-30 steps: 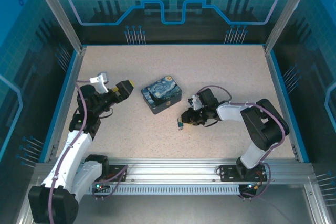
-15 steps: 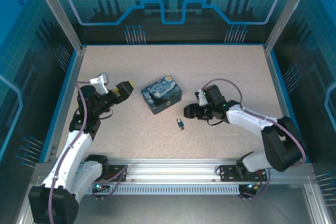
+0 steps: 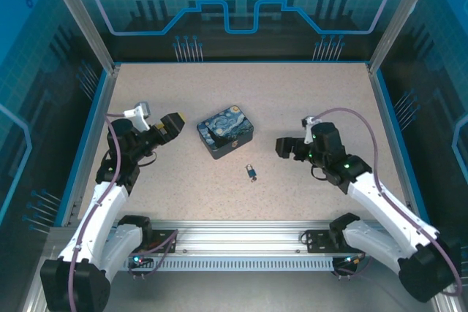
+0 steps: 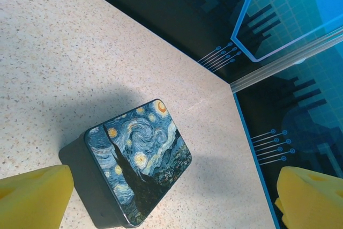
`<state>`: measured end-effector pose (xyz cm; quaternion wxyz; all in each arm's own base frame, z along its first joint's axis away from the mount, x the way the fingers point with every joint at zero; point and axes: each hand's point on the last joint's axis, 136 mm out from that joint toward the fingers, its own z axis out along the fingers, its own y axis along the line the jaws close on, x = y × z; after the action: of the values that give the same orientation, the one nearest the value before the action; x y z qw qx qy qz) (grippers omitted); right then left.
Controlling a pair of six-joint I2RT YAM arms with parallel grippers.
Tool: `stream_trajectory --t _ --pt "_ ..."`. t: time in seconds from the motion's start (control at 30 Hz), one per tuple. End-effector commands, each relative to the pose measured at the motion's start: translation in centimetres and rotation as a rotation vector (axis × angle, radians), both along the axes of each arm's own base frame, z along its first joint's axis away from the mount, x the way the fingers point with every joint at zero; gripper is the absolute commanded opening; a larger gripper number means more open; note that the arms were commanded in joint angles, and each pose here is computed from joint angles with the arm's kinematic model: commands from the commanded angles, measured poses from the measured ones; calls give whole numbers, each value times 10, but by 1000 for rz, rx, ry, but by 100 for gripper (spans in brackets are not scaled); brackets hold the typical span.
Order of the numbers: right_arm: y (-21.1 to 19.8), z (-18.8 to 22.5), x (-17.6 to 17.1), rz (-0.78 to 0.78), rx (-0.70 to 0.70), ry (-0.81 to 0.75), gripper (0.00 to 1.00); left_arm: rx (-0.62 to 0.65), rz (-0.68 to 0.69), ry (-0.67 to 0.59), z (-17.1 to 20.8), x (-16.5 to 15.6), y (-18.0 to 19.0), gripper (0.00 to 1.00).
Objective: Unlock a padlock with a key
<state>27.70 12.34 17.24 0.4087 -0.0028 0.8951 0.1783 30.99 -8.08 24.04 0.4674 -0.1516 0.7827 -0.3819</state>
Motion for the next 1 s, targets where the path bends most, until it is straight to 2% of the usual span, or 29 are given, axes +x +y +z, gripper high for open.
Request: stream_trajectory --t 0.0,0.33,0.53,0.7,0.87,0.97 --pt "-34 -3 1 -77 -112 -60 100 44 35 -37 14 1 9 99" --pt "-75 -7 25 -74 -453 -242 100 65 53 -47 18 4 13 99" --pt "-99 -27 47 -180 -327 -301 100 72 59 -43 17 4 15 99" --pt "-114 -46 62 -226 -300 -334 100 75 58 -43 19 5 15 99" --pt "-92 -45 82 -105 -258 -399 100 80 68 -38 16 7 17 99" --pt "-79 -45 91 -10 -302 -423 100 79 71 -35 15 8 18 99"
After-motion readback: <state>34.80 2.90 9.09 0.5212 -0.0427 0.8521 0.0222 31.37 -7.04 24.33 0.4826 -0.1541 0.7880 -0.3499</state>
